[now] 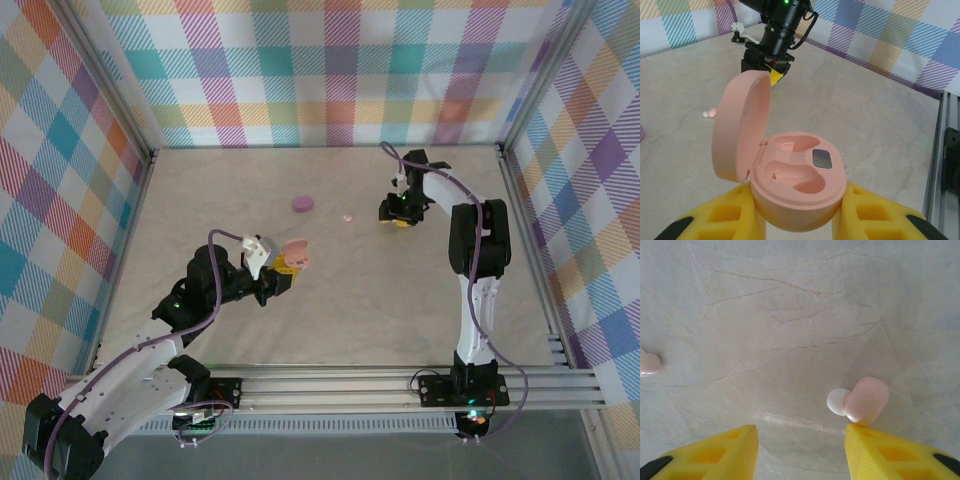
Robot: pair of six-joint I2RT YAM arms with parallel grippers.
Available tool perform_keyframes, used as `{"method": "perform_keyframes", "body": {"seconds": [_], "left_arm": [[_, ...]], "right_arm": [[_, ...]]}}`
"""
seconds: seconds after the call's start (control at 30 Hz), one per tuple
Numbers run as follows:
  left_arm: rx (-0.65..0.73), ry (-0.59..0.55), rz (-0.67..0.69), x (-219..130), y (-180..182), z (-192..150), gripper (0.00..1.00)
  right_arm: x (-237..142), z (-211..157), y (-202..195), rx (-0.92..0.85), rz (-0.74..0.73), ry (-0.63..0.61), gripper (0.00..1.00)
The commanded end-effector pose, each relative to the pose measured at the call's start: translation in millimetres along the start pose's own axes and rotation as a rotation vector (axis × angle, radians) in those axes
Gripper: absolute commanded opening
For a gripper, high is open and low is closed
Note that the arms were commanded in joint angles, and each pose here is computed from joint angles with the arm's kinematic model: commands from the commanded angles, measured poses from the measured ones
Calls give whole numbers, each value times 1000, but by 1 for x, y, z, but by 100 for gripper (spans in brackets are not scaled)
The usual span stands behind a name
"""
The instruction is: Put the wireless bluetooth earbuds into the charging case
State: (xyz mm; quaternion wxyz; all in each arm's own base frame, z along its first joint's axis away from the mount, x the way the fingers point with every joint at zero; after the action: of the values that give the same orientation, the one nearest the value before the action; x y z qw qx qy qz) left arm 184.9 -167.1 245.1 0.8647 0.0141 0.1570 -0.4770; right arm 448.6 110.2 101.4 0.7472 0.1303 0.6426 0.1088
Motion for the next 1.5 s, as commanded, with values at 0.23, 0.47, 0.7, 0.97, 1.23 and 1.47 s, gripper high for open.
{"method": "perform_keyframes", "body": {"seconds": [0.23, 0.47, 0.7, 0.97, 1.23, 1.47], "left_arm": [[14, -8, 3, 1, 1, 2, 16], [25, 6, -11, 5, 2, 2, 16], [31, 11, -16, 8, 3, 2, 16], [31, 18, -28, 13, 4, 3, 16], [32, 16, -27, 12, 4, 2, 16], [37, 11, -18, 8, 3, 2, 16]], "right_arm": [[-29, 3, -18, 279, 48, -123, 47], [-24, 10, -18, 352, 67, -172, 42], [-17, 13, -22, 351, 38, -160, 39], [-9, 15, -23, 346, 24, -141, 36], [4, 16, -19, 329, 6, -111, 34], [10, 17, -16, 303, -15, -92, 31]]}}
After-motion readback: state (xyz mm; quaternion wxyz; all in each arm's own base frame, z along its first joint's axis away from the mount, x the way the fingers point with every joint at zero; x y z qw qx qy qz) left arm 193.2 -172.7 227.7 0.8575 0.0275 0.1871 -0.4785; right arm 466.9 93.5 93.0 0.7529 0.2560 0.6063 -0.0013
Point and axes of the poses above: each hand's point on the last joint's axis, 136 mm out from that joint toward the fingers, its own x axis out along the fingers, its own y axis along the line the jaws close on, z = x × y, the point moved 7 cm from there along -x, back along the fingers, and after that the axes turned 1 degree about x, right-handed, at the moved point
